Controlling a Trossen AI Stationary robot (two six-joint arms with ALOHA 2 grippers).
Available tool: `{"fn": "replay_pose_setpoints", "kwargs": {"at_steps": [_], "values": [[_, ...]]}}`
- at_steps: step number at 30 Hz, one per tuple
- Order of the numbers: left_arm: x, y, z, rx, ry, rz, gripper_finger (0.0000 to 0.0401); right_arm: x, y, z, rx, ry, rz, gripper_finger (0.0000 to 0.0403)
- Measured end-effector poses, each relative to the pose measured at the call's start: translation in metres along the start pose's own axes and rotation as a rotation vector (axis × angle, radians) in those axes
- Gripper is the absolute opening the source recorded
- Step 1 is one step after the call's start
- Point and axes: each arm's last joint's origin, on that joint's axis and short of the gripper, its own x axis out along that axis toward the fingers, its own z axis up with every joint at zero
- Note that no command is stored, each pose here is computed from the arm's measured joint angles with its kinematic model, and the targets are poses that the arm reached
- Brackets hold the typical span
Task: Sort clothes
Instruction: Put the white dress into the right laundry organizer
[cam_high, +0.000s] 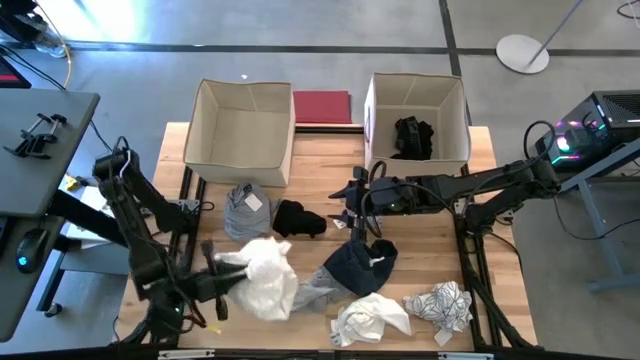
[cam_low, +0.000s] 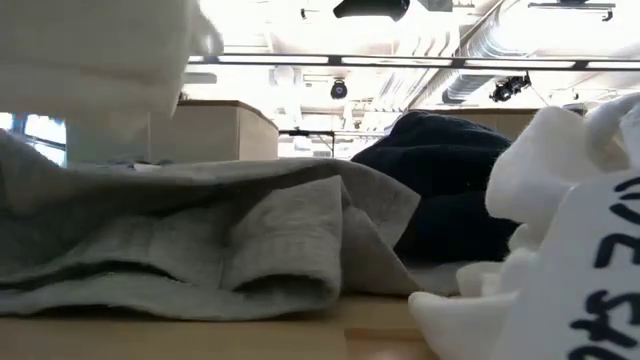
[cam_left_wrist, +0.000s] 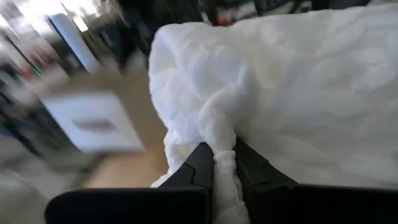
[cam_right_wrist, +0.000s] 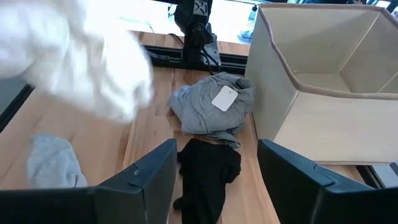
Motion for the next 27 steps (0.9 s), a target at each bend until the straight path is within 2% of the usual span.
{"fn": "replay_pose_setpoints", "kwargs": {"at_steps": [4, 6, 12, 16, 19, 23, 25, 27], "values": [[0.001, 0.019, 0.02, 0.154, -0.031, 0.187, 0.0008, 0.0, 0.0, 0.0, 0.0, -0.002, 0.0, 0.021], [0.008, 0.03, 0.025, 0.213, -0.007, 0.227, 0.0009, 0.0, 0.0, 0.0, 0.0, -0.003, 0.0, 0.021], [0.038, 0.067, 0.029, 0.21, 0.081, 0.372, 0.0009, 0.0, 0.0, 0.0, -0.002, -0.003, 0.0, 0.021], [0.053, 0.091, 0.03, 0.166, 0.127, 0.45, 0.0009, 0.0, 0.0, 0.0, -0.004, -0.003, 0.0, 0.021], [0.06, 0.105, 0.032, 0.122, 0.132, 0.398, 0.0007, 0.0, 0.0, 0.0, -0.014, -0.003, 0.0, 0.021], [0.072, 0.121, 0.049, -0.035, 0.013, 0.175, 0.0007, 0.0, 0.0, 0.0, -0.02, -0.003, 0.0, 0.021], [0.078, 0.126, 0.059, -0.031, -0.087, 0.099, 0.0007, 0.0, 0.0, 0.0, -0.018, -0.003, 0.0, 0.021], [0.081, 0.133, 0.068, 0.017, -0.161, 0.113, 0.0007, 0.0, 0.0, 0.0, -0.019, -0.002, 0.0, 0.021]]}}
